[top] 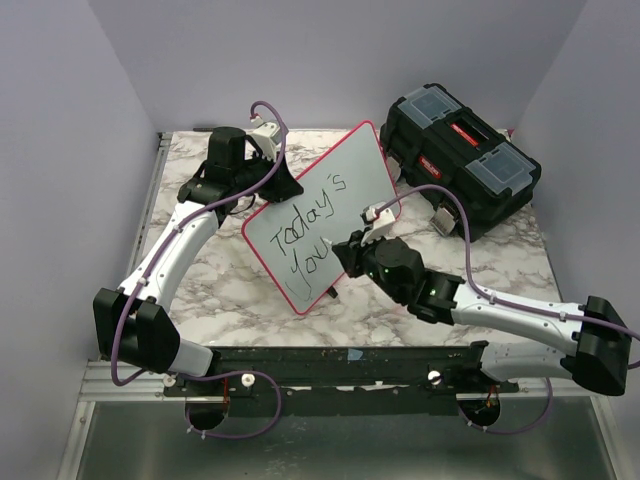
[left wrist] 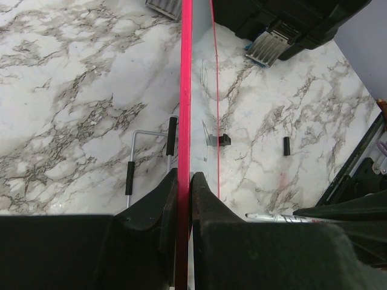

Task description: Write a sentence on the whiteboard

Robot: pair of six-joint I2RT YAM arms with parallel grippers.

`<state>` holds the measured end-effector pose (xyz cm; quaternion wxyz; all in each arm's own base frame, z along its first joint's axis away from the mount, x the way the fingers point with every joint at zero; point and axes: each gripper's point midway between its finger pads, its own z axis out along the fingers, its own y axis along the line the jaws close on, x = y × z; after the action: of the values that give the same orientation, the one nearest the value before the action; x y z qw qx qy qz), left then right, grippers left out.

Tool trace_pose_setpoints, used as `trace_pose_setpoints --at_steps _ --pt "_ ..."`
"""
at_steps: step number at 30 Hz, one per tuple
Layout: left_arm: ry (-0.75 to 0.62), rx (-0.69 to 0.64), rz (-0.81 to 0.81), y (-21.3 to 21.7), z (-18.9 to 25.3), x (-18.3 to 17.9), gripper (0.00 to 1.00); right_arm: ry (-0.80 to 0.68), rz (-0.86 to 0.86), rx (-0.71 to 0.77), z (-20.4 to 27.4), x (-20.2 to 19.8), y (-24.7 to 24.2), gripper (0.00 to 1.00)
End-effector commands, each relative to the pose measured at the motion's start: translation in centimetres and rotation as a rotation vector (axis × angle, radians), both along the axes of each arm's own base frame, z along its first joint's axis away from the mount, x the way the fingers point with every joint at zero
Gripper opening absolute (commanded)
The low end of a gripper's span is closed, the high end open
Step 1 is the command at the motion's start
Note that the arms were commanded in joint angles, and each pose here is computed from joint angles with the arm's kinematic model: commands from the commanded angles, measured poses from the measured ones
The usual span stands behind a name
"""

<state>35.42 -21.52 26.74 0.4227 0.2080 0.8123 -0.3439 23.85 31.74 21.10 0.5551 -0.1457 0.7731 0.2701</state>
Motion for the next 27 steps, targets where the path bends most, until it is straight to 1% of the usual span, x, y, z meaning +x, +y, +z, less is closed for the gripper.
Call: trace_pose_setpoints --at_steps 1,11,19,27 --pt "-0.006 0.074 -0.020 0.2 -1.5 -0.4 0.00 -0.039 -0.114 -0.042 -0.4 1.3 -2.4 0.01" --pt "0.001 0.074 -0.022 0.1 -1.7 -0.3 0.00 -0.014 -0.130 -0.053 -1.5 3.1 -3.3 0.01" --pt "0.007 0.077 -0.022 0.1 -2.0 -0.2 0.00 -0.011 -0.074 -0.026 -1.3 3.2 -1.7 0.01" --pt "0.009 0.082 -0.021 0.2 -2.1 -0.2 0.00 -0.028 -0.104 -0.034 -0.9 4.5 -1.0 0.01"
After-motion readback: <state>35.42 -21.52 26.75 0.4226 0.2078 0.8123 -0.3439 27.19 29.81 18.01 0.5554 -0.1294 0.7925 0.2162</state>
